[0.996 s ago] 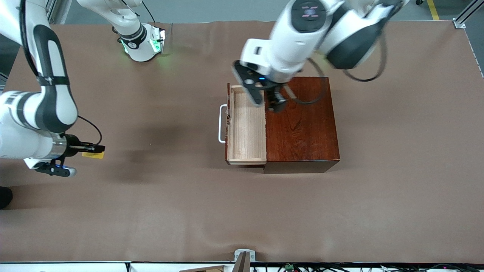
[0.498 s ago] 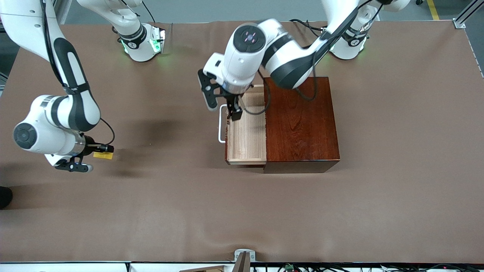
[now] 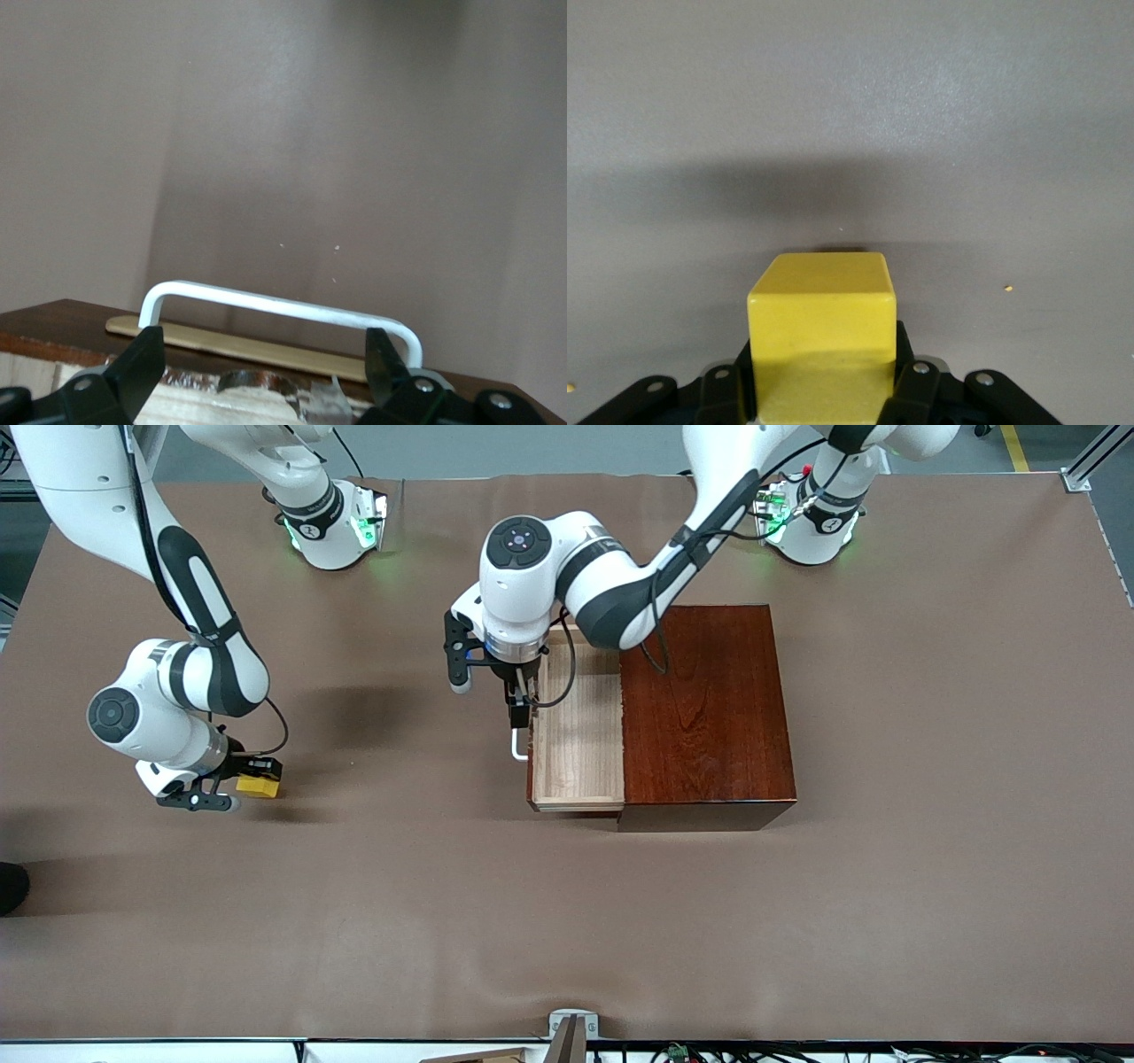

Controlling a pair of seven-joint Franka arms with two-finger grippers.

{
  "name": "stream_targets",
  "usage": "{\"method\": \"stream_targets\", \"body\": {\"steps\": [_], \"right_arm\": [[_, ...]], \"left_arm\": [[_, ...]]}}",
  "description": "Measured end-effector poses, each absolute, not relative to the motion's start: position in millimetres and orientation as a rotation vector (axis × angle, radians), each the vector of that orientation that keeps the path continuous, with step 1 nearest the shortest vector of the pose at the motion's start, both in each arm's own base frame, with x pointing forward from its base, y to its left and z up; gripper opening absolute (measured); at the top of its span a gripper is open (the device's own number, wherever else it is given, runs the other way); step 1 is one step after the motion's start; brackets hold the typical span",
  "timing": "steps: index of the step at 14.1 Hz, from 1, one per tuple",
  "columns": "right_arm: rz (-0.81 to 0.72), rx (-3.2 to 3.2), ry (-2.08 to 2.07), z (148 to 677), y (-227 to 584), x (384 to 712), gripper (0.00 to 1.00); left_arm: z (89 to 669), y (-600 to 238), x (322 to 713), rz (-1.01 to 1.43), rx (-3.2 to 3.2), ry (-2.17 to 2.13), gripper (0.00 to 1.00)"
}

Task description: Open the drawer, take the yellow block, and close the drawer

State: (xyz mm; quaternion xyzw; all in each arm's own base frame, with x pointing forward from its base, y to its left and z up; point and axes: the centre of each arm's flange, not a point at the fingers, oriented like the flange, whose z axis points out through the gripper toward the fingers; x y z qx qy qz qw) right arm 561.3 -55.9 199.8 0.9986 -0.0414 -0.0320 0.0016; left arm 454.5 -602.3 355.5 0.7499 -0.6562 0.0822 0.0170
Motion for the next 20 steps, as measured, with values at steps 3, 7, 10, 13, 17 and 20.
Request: {"method": "stream_targets", "body": {"steps": [3, 7, 10, 13, 17, 20], "right_arm": [[-0.099, 3.134, -0.130, 200, -56, 561, 0.56], [-0.080, 3.132, -0.131, 199, -57, 563, 0.72], [-0.075, 3.132, -0.134, 199, -58, 563, 0.99], [-0.073, 3.132, -0.139, 199, -60, 563, 1.00], [-0.062, 3.132, -0.139, 202, -60, 565, 1.00], [-0.081, 3.135, -0.138, 210, -59, 570, 1.00]], "left_arm": [[334, -598, 467, 0.267, 2.269, -2.129, 1.00], [322, -596, 472, 0.265, 2.228, -2.177, 1.00], [323, -597, 471, 0.268, 2.223, -2.179, 1.00], [324, -591, 479, 0.253, 2.240, -2.132, 1.00], [327, -586, 484, 0.219, 2.251, -2.108, 1.00], [329, -584, 484, 0.171, 2.231, -2.145, 1.00]]}}
